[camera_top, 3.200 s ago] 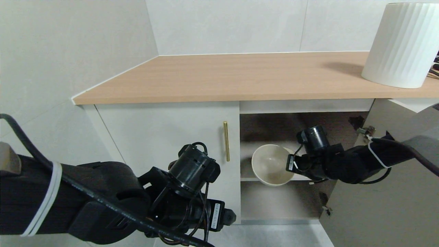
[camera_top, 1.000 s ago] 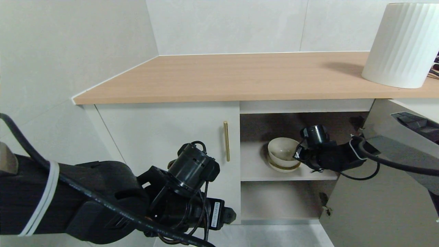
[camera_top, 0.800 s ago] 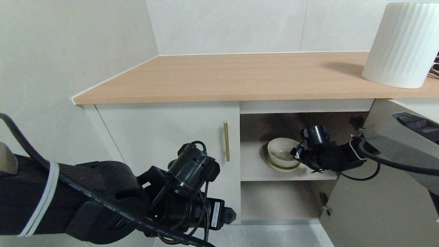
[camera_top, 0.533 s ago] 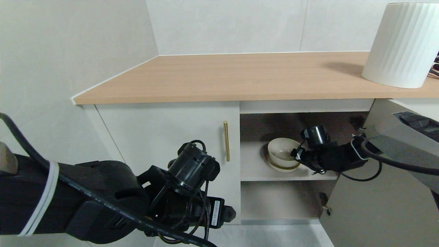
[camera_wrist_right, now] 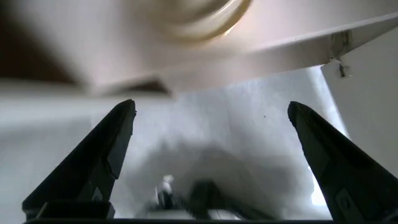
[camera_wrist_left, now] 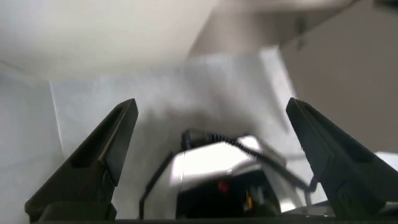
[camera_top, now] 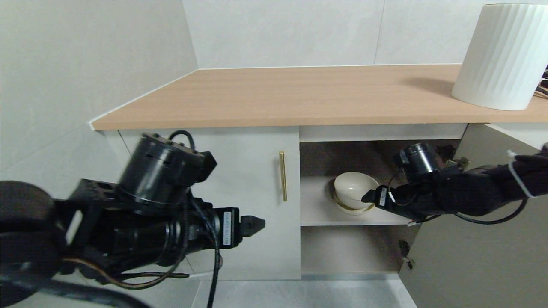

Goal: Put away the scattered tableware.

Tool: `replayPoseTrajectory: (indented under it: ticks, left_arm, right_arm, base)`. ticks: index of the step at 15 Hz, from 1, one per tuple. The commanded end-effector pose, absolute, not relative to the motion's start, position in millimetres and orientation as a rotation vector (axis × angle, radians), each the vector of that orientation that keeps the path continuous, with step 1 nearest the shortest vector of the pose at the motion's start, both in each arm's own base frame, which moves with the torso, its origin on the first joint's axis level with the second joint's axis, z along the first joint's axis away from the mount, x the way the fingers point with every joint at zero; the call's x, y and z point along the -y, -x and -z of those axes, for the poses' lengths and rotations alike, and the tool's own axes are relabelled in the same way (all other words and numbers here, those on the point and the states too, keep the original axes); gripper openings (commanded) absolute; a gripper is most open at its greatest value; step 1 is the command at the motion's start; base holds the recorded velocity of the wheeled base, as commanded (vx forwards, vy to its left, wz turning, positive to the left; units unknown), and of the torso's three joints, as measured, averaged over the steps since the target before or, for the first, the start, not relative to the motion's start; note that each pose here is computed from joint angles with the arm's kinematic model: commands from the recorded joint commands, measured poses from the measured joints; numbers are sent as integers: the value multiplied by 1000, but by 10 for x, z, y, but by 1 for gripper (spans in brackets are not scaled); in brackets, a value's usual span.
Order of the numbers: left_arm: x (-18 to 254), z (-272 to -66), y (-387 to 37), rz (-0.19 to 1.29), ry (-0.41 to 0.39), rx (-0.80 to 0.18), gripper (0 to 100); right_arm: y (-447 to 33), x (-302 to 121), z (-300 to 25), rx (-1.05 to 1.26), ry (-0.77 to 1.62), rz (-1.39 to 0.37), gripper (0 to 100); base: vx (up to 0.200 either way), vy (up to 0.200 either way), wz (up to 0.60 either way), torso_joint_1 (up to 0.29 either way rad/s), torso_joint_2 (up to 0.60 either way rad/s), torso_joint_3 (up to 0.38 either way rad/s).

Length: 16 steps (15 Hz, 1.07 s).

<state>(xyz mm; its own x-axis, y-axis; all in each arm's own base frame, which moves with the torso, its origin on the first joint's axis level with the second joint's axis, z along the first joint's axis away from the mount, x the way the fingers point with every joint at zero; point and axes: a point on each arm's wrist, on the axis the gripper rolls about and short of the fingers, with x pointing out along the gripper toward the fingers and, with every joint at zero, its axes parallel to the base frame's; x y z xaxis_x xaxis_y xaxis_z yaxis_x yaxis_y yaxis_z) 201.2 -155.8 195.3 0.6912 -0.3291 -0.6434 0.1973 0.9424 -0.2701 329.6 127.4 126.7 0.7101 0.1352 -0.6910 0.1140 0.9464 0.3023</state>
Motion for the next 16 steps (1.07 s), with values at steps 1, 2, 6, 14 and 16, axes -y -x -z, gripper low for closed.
replayPoseTrajectory:
  ticks: [1,2,6,14,16]
  left_arm:
    - [1139,-2254,-1689,292,232,-613,100]
    - [1061,-2254,-1651,280,236,-604,100]
    - [743,-2207,-1478,215,231,-569,100]
    - [736,-2176,-1545,196,201,-581,100]
    - [736,-2176,-1545,196,201,-581,100]
  right_arm:
    - [-2417,-1092,-1939,-657,-268,-185,100]
    - [-2274,-1056,-2014,-652,-257,-198,100]
    - [-1556,-907,-2306,-700,-201,-282,100]
    - [-1430,-887,-2223,-742,-165,-287,100]
    - [-1439,-896,-2208,-750,-162,-287,100]
  base:
    - [0,0,0,0,0,0]
    - [0,0,0,0,0,0]
    - [0,0,0,0,0,0]
    - [0,0,0,0,0,0]
    - [-100,0,0,-1,1,1]
